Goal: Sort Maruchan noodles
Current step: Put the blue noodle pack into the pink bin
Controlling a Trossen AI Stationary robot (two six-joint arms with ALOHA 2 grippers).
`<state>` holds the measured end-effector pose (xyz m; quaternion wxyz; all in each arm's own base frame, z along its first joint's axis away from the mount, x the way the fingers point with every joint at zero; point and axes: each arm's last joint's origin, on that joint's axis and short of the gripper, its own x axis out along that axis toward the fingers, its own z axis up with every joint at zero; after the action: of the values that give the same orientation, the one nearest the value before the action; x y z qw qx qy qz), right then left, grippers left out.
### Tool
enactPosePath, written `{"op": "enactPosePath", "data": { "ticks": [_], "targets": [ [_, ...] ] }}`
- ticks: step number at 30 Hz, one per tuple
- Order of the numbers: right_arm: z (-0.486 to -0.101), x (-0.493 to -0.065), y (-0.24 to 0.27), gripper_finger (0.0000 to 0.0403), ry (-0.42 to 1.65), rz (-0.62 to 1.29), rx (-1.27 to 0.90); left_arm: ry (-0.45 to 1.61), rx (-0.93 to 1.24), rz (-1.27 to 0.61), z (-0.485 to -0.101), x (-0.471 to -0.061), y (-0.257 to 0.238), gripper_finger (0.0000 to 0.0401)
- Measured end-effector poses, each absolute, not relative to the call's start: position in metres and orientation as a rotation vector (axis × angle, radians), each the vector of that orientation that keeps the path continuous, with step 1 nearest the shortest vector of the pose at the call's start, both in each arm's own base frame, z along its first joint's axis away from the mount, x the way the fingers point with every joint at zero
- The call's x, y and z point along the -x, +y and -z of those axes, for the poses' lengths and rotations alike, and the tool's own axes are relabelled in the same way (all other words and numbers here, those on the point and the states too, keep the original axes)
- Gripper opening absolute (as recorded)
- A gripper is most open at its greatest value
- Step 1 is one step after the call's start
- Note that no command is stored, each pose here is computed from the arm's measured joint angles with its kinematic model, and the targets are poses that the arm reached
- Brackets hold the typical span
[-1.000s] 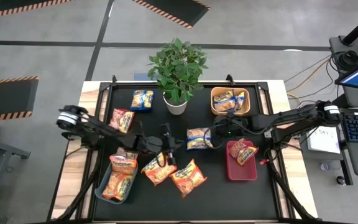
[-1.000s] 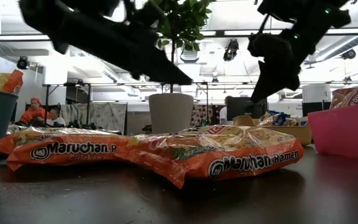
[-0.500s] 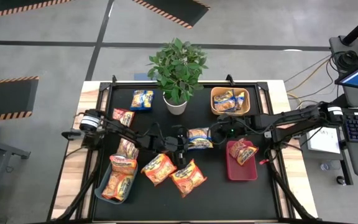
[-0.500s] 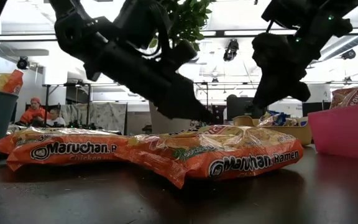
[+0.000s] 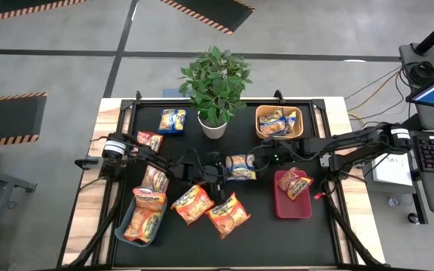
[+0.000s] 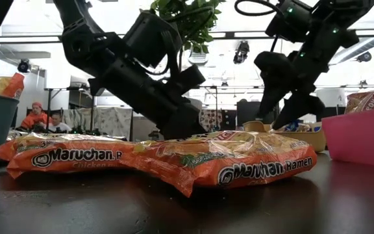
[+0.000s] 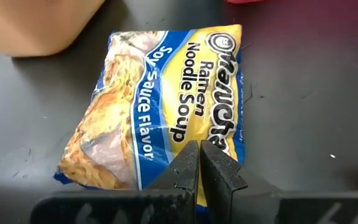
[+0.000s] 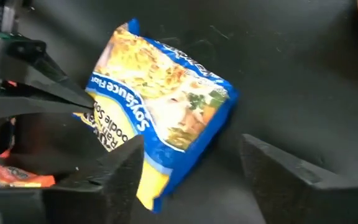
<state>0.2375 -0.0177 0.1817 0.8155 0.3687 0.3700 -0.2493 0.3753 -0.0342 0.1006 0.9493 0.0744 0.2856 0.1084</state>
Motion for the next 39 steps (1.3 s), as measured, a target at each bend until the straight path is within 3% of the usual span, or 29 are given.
{"op": "enactPosePath", "data": {
  "ticks": [10, 28, 32, 39],
  "targets": [
    [-0.171, -0.250, -0.020, 0.0322, 0.774, 0.510, -0.803, 0.618, -0.090, -0.254, -0.093, -0.368, -0.031, 0.0000],
    [-0.137, -0.286, -0.022, 0.0326, 0.695, 0.424, -0.834, 0.612, -0.072, -0.264, -0.087, -0.361, -0.030, 0.0000],
    [-0.134, -0.290, -0.022, 0.0304, 0.702, 0.423, -0.825, 0.606, -0.070, -0.263, -0.087, -0.361, -0.030, 0.0000],
    [-0.138, -0.290, -0.022, 0.0220, 0.692, 0.411, -0.828, 0.598, -0.068, -0.262, -0.087, -0.362, -0.030, 0.0000]
  ]
}}
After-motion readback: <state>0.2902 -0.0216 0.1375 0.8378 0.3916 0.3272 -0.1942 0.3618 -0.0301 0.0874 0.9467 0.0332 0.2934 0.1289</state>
